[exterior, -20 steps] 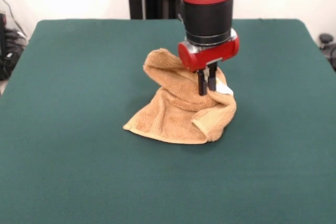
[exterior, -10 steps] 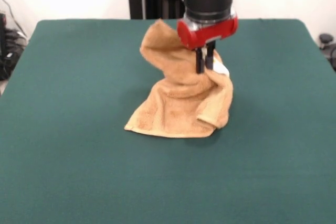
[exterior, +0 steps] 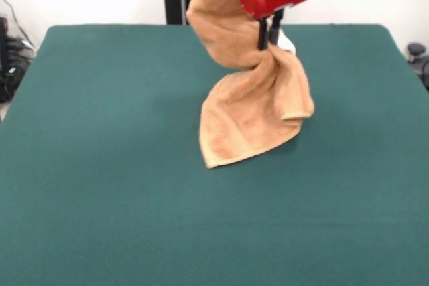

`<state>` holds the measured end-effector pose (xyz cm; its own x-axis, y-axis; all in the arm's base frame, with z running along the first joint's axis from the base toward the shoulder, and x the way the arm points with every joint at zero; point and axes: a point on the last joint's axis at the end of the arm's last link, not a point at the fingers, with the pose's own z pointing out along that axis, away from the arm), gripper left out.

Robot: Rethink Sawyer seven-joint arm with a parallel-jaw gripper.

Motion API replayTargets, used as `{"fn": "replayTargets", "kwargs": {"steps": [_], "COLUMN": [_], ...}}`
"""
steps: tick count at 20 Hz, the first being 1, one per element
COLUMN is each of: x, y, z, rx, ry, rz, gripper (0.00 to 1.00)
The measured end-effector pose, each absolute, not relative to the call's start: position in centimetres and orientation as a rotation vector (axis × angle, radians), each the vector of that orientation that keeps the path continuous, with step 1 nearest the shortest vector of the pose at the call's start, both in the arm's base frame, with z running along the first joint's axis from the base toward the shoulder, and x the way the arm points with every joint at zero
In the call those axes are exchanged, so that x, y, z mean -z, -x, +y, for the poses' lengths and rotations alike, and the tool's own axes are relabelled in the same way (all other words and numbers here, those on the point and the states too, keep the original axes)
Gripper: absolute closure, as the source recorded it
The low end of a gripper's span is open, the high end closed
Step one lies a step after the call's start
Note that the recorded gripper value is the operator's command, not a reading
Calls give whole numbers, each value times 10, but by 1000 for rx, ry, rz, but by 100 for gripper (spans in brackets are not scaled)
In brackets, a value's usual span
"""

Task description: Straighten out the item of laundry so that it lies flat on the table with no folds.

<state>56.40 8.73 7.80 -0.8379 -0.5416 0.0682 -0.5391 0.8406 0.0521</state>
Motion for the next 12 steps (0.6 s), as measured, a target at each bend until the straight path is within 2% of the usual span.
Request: {"fn": "replayTargets", "kwargs": {"steps": [11, 12], "x": [-64, -58], "y": [-525, -520], "z": [145, 161], "rx": [-94, -141], "ry": [-1219, -1349], "rz": [-2894, -2935], "gripper": [100, 0]}}
